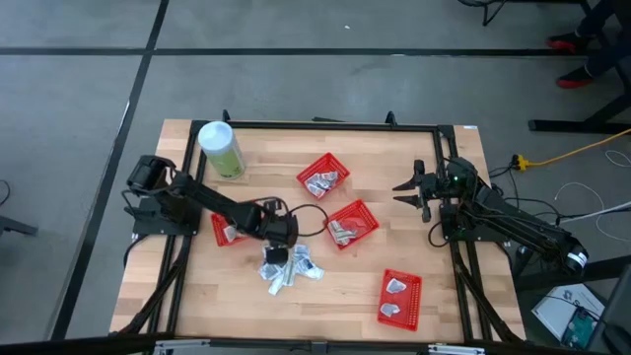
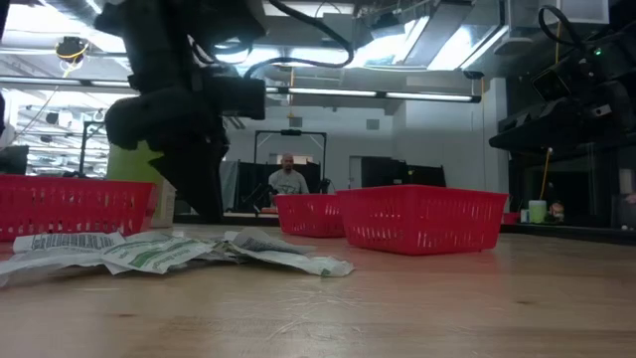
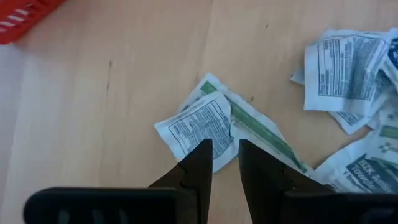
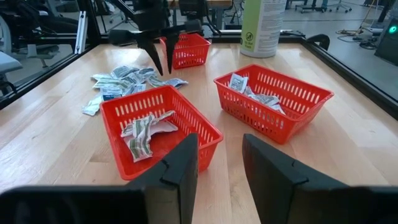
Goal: Pick & Place First Aid Supplies
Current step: Put the blue alcohol pad into the red container
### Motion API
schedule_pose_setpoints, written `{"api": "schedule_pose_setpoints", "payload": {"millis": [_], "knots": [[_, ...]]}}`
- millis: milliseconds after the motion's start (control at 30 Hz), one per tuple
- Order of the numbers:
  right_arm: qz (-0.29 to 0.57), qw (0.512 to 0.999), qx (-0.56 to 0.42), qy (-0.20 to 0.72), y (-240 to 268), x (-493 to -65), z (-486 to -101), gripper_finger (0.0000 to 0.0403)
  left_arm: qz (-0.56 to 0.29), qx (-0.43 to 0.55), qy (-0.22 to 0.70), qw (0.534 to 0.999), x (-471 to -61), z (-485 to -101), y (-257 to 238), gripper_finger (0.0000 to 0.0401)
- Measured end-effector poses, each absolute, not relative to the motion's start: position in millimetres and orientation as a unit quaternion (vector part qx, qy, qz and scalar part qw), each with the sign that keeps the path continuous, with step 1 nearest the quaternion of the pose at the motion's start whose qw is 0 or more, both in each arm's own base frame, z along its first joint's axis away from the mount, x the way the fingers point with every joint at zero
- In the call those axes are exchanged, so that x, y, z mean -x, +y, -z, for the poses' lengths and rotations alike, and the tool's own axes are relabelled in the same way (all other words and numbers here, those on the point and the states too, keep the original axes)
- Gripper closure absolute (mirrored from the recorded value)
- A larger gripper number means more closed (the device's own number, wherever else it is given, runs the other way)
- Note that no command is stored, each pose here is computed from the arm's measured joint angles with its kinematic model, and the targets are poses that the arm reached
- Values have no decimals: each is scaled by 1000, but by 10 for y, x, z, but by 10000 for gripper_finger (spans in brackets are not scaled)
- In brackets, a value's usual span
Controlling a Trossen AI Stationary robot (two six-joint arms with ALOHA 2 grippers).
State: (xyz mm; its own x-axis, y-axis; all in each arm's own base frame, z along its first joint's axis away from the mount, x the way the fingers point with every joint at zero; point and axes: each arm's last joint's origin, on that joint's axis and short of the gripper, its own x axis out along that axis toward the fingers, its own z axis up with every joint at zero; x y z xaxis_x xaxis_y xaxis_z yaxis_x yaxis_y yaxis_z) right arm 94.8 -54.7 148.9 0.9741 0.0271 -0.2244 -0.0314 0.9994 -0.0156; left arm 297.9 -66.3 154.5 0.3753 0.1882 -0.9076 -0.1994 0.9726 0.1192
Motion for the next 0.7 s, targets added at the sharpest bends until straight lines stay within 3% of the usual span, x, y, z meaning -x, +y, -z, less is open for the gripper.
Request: {"api": "schedule_pose_setpoints", "payload": {"millis": [333,700], "knots": [[-15,993,9,113,-547,-948,-1491,276,-33,-26,524,851,-2959,-1871,-308,329],[-15,993,9,113,-547,-948,-1489,276,115,-112,527,835,-2972,-1731,-261,329]]}}
